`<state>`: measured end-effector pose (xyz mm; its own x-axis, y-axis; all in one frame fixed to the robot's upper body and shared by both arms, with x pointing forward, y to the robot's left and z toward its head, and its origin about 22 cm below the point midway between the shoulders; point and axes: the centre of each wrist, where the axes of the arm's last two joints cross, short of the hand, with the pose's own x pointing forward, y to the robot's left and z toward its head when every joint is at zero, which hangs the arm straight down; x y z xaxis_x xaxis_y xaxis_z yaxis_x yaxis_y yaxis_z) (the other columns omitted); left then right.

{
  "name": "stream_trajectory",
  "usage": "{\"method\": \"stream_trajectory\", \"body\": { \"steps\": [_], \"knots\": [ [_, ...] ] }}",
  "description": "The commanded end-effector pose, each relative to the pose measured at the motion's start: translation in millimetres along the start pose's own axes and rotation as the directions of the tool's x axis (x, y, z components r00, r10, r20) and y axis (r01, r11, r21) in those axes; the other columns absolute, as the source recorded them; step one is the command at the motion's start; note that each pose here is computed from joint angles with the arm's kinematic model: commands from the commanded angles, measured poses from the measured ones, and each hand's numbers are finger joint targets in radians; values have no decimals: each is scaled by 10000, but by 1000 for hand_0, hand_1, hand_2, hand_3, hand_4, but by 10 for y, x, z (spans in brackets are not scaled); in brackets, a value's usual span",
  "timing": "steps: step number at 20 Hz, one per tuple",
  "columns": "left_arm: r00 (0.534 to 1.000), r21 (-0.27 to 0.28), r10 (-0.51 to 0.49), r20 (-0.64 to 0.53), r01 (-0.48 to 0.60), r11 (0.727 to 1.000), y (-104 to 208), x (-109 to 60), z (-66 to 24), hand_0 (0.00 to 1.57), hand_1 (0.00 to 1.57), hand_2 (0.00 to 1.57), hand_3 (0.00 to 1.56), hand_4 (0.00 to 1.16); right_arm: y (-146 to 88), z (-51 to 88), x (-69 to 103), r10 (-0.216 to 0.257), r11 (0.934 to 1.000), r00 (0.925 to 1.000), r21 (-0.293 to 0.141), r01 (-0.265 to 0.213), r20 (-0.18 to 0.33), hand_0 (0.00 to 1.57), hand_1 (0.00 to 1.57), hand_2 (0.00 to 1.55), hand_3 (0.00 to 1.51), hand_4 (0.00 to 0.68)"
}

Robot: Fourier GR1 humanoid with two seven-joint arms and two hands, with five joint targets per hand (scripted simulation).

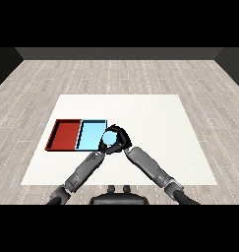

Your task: Pick the blue can and put it in the blue box

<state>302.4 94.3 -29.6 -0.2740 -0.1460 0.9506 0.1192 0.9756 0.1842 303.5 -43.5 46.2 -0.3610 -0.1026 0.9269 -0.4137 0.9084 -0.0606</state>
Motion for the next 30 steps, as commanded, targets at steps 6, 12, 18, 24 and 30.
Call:
{"method": "stream_trajectory", "body": {
  "steps": [6,12,18,24,30],
  "knots": [
    [9987,74,509,-18,-509,9987,-148,-51,59,575,575,710,505,663,50,-102,157,-781,9969,9969,77,781,-1,1438,1438,1453,1393,591],
    [9826,439,1588,-967,-1552,9869,-166,-49,199,1481,1481,1457,1368,601,54,-26,123,-996,9949,9949,-171,993,-136,1405,1405,1451,1396,552],
    [9814,328,1645,-985,-1620,9862,-104,-45,-15,1571,1571,1516,1448,1097,-41,31,32,-1422,9893,9890,-396,1406,-412,0,0,0,0,0],
    [9840,321,1517,-932,-1494,9883,-134,-136,-9,1571,1571,1520,1454,1121,-40,-143,148,-1411,9888,9897,-525,1397,-236,0,0,0,0,0],
    [9902,349,1132,-818,-1107,9932,-90,-71,93,1571,1571,1571,1498,1137,-83,1,66,-1469,9881,9877,-528,1442,-528,0,0,0,0,0]
  ]
}}
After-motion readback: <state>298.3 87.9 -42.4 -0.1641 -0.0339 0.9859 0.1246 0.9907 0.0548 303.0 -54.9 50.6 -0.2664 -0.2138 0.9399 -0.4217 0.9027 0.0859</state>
